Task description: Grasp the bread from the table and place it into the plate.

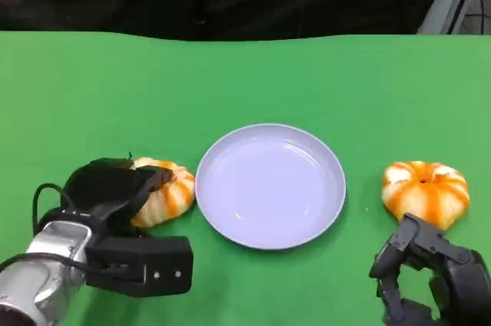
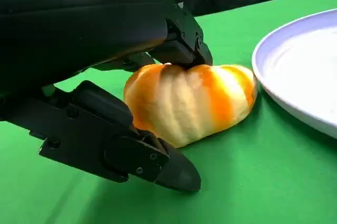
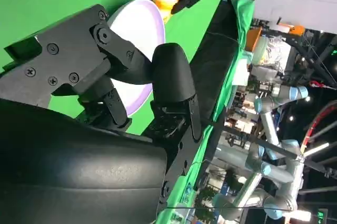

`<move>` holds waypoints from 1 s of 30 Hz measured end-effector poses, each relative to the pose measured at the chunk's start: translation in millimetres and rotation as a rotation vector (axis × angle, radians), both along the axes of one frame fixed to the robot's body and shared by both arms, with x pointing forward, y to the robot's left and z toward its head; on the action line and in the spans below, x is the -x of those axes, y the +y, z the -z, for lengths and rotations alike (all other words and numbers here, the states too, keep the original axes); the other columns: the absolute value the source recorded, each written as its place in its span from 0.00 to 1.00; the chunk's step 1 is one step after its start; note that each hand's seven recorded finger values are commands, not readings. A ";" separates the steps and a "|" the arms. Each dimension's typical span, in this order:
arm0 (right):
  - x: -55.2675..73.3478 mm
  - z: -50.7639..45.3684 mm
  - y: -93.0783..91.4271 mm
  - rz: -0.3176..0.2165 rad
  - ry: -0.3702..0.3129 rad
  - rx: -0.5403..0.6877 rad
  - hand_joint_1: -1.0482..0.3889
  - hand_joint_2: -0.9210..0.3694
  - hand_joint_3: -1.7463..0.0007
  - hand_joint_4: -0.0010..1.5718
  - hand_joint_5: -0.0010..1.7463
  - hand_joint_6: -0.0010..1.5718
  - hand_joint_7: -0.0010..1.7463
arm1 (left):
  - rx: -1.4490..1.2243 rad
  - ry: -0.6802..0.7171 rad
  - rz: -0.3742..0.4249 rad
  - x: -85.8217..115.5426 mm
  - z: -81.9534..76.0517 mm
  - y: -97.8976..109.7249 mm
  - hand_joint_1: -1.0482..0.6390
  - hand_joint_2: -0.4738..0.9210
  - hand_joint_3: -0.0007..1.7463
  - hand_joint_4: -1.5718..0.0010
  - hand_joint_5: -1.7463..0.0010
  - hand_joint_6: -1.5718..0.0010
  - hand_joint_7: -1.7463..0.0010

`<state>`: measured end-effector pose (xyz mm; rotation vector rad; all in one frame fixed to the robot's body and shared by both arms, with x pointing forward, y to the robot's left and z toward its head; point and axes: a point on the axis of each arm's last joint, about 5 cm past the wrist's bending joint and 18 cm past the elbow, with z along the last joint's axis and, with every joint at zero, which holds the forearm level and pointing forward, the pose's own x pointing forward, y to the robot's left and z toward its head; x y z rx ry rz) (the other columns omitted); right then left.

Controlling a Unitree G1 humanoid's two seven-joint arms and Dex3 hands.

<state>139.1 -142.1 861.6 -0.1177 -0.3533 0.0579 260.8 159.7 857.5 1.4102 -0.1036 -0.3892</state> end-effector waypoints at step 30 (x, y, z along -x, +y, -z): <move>4.1 -1.2 0.2 0.004 0.001 -0.012 0.65 0.29 0.33 0.52 1.00 0.45 0.92 | -0.005 -0.134 0.006 -1.1 18.9 -6.3 0.29 0.93 0.00 0.61 0.98 0.58 0.99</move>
